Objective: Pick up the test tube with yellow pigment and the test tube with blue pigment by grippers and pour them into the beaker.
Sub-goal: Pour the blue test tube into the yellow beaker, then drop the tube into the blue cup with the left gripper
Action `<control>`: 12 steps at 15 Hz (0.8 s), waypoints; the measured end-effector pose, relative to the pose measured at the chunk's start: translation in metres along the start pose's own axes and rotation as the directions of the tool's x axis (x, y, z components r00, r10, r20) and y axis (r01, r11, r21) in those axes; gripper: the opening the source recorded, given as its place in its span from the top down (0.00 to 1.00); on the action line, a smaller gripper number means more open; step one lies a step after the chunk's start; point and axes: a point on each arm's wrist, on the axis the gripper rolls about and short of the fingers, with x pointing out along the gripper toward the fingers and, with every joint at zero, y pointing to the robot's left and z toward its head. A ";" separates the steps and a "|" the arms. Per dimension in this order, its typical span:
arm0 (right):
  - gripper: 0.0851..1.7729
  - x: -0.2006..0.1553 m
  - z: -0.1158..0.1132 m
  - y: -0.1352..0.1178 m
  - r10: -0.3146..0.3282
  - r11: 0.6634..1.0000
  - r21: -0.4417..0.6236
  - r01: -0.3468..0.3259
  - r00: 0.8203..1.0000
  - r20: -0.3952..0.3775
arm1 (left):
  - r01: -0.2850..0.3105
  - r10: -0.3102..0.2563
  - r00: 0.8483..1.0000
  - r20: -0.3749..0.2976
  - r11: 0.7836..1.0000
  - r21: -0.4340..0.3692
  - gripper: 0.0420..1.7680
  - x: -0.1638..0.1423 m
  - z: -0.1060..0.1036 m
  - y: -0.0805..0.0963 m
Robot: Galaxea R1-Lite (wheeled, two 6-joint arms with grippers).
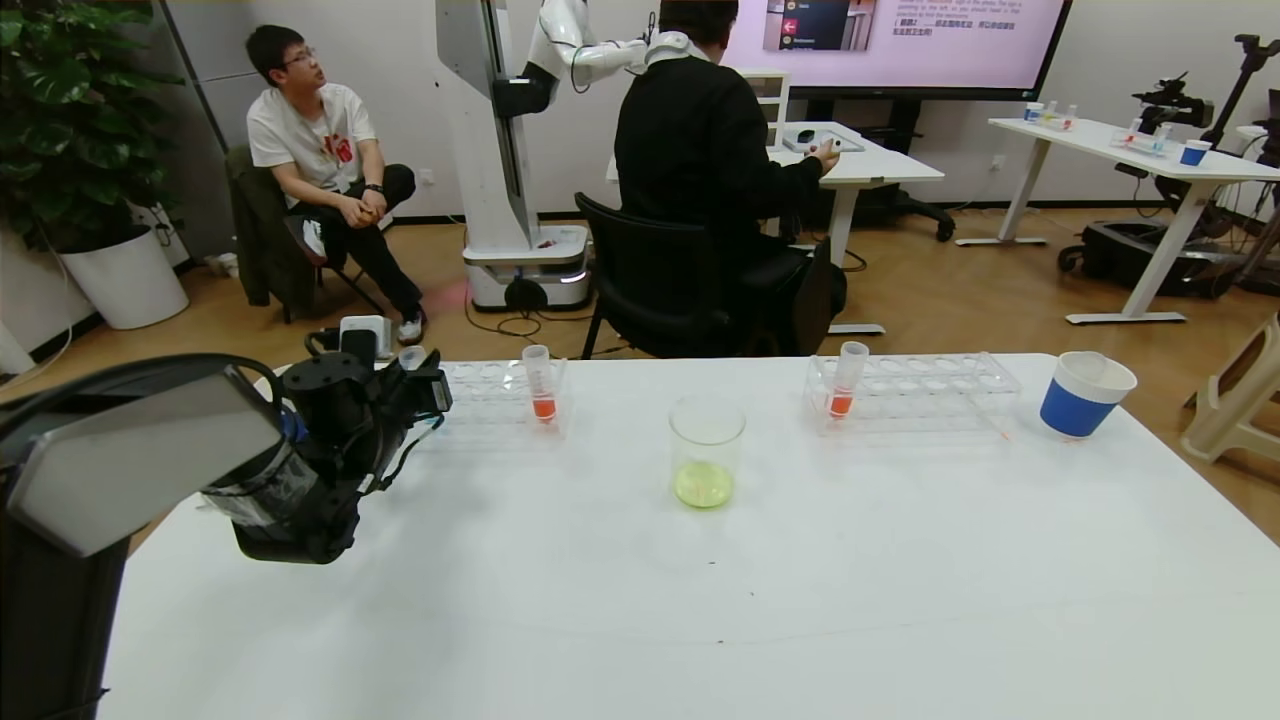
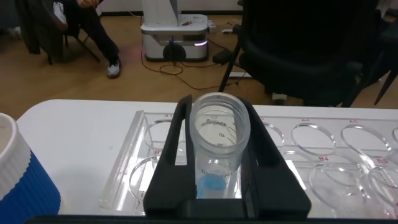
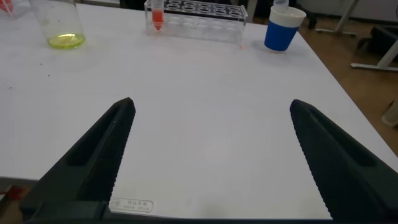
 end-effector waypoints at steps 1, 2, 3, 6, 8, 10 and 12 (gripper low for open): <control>0.02 0.000 0.000 0.000 0.000 1.000 0.000 0.000 1.000 0.000 | -0.001 0.001 1.000 -0.001 1.000 0.000 0.81 0.000 0.000 0.000; 0.02 0.000 0.000 0.000 0.000 1.000 0.000 0.000 1.000 0.000 | 0.000 0.000 1.000 0.000 1.000 0.000 0.68 0.000 0.001 0.000; 0.02 0.000 0.000 0.000 -0.001 1.000 0.000 0.001 1.000 -0.001 | 0.000 0.000 1.000 0.001 1.000 -0.001 0.72 -0.001 0.002 0.000; 0.02 0.000 0.000 0.000 0.000 1.000 0.000 0.000 1.000 0.000 | 0.012 -0.012 1.000 -0.002 1.000 0.000 0.72 -0.001 0.013 -0.006; 0.02 0.000 0.000 0.000 0.000 1.000 0.000 0.000 1.000 0.000 | 0.020 -0.020 0.999 -0.032 1.000 0.005 0.72 -0.001 0.030 -0.009; 0.02 0.000 0.000 0.000 0.000 1.000 0.000 0.000 1.000 0.000 | 0.025 -0.025 0.999 -0.046 1.000 0.007 0.72 -0.002 0.055 -0.011; 0.02 0.000 0.000 0.000 0.000 1.000 0.000 0.000 1.000 0.000 | 0.033 -0.032 0.998 -0.055 0.999 0.006 0.72 -0.005 0.079 -0.012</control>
